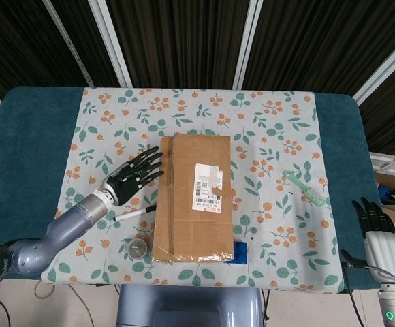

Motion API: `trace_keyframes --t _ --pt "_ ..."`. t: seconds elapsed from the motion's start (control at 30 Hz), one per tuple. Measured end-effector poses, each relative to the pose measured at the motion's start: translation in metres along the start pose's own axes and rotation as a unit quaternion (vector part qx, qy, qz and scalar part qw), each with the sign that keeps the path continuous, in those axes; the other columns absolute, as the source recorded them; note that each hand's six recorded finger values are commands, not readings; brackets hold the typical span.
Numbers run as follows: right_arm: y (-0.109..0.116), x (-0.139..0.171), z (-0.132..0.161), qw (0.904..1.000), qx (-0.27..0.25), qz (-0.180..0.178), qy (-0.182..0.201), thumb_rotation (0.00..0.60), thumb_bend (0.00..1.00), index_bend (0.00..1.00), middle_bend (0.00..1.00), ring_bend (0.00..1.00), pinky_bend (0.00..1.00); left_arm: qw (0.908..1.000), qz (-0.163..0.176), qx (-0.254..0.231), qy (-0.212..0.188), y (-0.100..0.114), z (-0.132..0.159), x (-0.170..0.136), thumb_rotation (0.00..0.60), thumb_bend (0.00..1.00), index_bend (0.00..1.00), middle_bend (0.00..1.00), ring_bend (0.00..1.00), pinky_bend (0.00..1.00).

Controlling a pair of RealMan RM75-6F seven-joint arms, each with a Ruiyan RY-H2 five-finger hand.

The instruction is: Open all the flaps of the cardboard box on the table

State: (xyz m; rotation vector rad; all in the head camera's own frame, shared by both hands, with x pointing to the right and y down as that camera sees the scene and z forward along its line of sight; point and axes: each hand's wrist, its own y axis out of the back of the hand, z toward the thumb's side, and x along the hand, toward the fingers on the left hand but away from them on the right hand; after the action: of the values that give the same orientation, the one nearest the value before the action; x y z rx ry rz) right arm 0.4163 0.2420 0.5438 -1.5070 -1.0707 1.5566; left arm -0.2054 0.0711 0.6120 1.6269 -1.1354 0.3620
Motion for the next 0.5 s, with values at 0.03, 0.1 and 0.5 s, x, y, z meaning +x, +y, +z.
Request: trace_keyframes --t 0.03,0.1,0.5 --pt "0.0 0.0 0.0 1.0 0.0 0.0 0.0 0.6 0.09 0.0 0.01 0.04 0.15 1.0 0.002 -0.003 0.0 0.0 0.0 0.001 0.6 0.6 0.1 0.05 0.0 0.06" --pt "0.0 0.0 0.0 1.0 0.001 0.001 0.0 0.6 0.09 0.0 0.01 0.04 0.15 1.0 0.006 -0.008 -0.001 0.001 -0.001 0.004 0.6 0.6 0.09 0.05 0.0 0.06" --pt "-0.001 -0.001 0.0 1.0 0.0 0.0 -0.001 0.6 0.09 0.0 0.01 0.04 0.15 0.9999 0.006 -0.014 0.005 -0.004 -0.006 0.019 0.6 0.6 0.08 0.04 0.01 0.09"
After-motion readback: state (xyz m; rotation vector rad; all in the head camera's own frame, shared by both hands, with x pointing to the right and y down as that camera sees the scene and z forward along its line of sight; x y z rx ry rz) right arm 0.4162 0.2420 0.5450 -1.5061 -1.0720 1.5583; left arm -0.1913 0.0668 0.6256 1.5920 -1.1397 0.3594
